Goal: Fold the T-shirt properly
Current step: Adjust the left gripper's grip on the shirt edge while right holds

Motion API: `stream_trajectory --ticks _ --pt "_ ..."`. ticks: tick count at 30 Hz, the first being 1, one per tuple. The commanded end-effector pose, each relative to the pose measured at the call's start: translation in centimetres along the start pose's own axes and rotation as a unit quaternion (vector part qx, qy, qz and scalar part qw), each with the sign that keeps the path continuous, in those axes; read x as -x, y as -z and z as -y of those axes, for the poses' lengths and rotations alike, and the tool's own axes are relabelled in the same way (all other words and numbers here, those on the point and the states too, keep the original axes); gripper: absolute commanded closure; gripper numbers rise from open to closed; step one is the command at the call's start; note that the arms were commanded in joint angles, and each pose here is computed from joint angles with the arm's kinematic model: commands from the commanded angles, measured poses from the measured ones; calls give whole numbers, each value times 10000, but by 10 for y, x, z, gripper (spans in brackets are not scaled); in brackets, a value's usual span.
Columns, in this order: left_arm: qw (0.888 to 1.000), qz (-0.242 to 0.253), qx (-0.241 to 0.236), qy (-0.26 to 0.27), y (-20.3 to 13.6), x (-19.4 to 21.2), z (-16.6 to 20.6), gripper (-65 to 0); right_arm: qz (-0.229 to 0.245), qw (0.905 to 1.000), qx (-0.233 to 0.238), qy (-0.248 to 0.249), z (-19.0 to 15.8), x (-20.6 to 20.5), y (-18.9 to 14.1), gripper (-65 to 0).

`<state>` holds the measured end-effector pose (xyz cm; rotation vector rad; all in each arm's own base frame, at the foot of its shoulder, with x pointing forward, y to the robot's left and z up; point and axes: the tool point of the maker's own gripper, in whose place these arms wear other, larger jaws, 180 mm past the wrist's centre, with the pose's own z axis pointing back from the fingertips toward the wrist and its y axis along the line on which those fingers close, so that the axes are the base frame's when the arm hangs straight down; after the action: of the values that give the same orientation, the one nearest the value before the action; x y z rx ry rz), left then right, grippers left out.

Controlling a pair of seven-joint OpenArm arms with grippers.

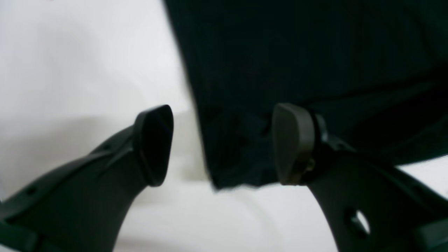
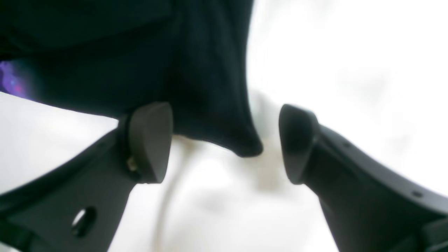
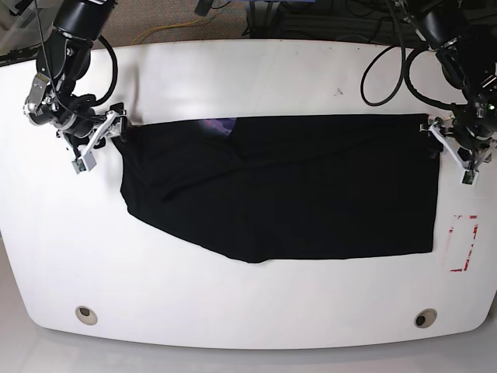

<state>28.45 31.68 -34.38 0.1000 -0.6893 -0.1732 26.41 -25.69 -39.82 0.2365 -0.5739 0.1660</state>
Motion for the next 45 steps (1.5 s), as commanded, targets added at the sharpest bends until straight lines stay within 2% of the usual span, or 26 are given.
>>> stream_trajectory --ticks 1,4,7,11,14,20,21,26,28,32,38,45 --pt "9992 248 -195 -225 -17 -9 -22 -415 230 9997 6 2 4 -12 -1 -447" --pt "9976 249 -251 -596 -24 0 -35 -415 136 9997 -89 209 4 -2 8 -445" --pt "9978 154 -251 -586 -26 5 -34 -418 171 9993 -154 282 1 -1 12 -445" --pt "9995 -152 -245 -105 -33 9 -25 -460 163 9993 -177 290 -1 1 13 -445" --pt "9987 -216 -136 451 -40 8 -3 -460 156 9993 -178 293 -1 2 13 -445" --pt "9922 -567 208 1092 -38 24 27 -456 155 9993 -182 294 -2 2 13 -445" --pt "9913 -604 251 1142 -36 26 30 -444 150 9993 -184 299 -2 2 13 -445" --pt "9880 -717 428 1295 -32 32 43 -285 148 9992 -189 310 -2 3 14 -445" --pt "9876 -775 477 1277 -29 35 44 -253 143 9992 -191 315 -2 3 14 -445" --pt "9858 -1060 333 1260 -21 46 36 -244 183 9988 -253 380 -7 4 17 -445" --pt "9803 -1241 296 1508 3 33 38 -244 195 9985 -295 411 -11 4 19 -445" --pt "9837 -1131 46 1394 24 -5 18 -244 197 9984 -312 421 -13 4 20 -445"
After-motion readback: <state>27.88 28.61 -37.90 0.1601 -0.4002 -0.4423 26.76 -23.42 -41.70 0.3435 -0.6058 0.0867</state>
